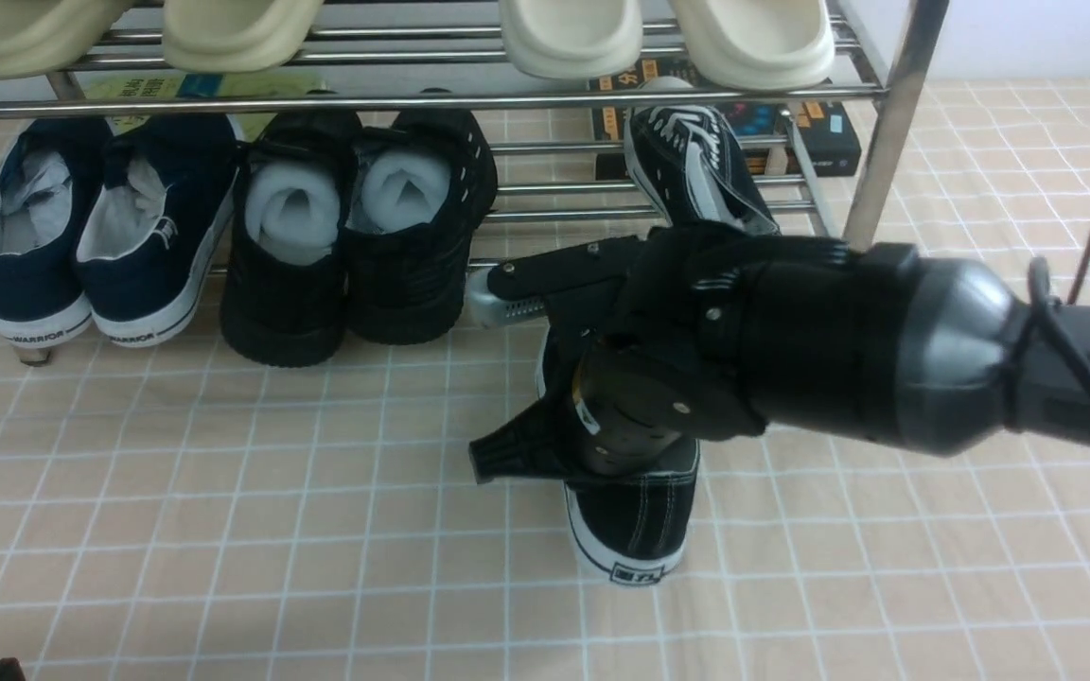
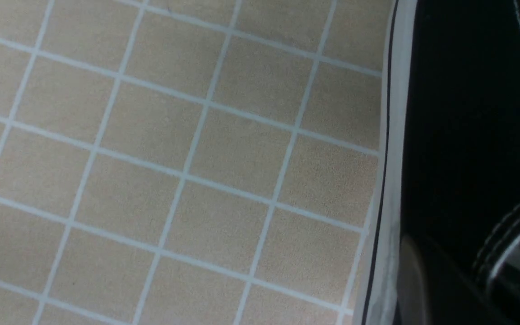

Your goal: Take the shoes off the shelf from the light coffee tablecloth by hand.

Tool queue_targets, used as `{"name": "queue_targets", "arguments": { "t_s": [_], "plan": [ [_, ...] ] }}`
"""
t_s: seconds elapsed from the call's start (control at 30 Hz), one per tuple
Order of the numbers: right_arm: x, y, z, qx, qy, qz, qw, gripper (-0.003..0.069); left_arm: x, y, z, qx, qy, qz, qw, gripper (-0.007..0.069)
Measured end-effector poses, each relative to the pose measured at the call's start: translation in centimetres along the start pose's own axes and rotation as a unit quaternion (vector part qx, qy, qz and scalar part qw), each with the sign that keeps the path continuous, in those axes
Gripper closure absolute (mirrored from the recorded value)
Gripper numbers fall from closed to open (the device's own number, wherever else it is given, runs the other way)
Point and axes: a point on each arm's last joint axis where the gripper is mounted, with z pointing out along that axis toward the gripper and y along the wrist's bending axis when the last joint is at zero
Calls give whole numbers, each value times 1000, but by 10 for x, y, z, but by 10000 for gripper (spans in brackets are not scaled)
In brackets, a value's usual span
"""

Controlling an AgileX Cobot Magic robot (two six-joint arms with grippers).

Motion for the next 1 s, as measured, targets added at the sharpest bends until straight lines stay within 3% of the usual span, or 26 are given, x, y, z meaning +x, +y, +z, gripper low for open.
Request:
{"name": "queue_targets", "arguments": {
  "t_s": [0.1, 0.2, 0.33, 0.43, 0.5, 0.57, 0.67, 0.83, 1.0],
  "plan": [
    [3, 1, 11, 3, 6, -3, 1000, 600, 0, 0, 0, 0, 0, 0, 1000, 386],
    [4, 3, 16, -6, 9, 5, 1000, 515, 0, 0, 0, 0, 0, 0, 1000, 386],
    [0, 9, 11, -23, 16, 12, 1000, 328, 0, 0, 0, 0, 0, 0, 1000, 386],
    [-9, 13, -3, -24, 34, -22, 999, 233, 0, 0, 0, 0, 0, 0, 1000, 386],
    [-17, 15, -15, -24, 45, -64, 997, 220, 0, 0, 0, 0, 0, 0, 1000, 386],
    [-30, 14, -30, -25, 51, -98, 994, 247, 0, 0, 0, 0, 0, 0, 1000, 386],
    [-50, 3, -46, -19, 43, -116, 992, 354, 0, 0, 0, 0, 0, 0, 1000, 386],
    [-84, -39, -55, 2, 17, -79, 997, 639, 0, 0, 0, 0, 0, 0, 1000, 386],
    [-105, -81, -52, 19, -8, -45, 999, 659, 0, 0, 0, 0, 0, 0, 1000, 386]
  ]
}}
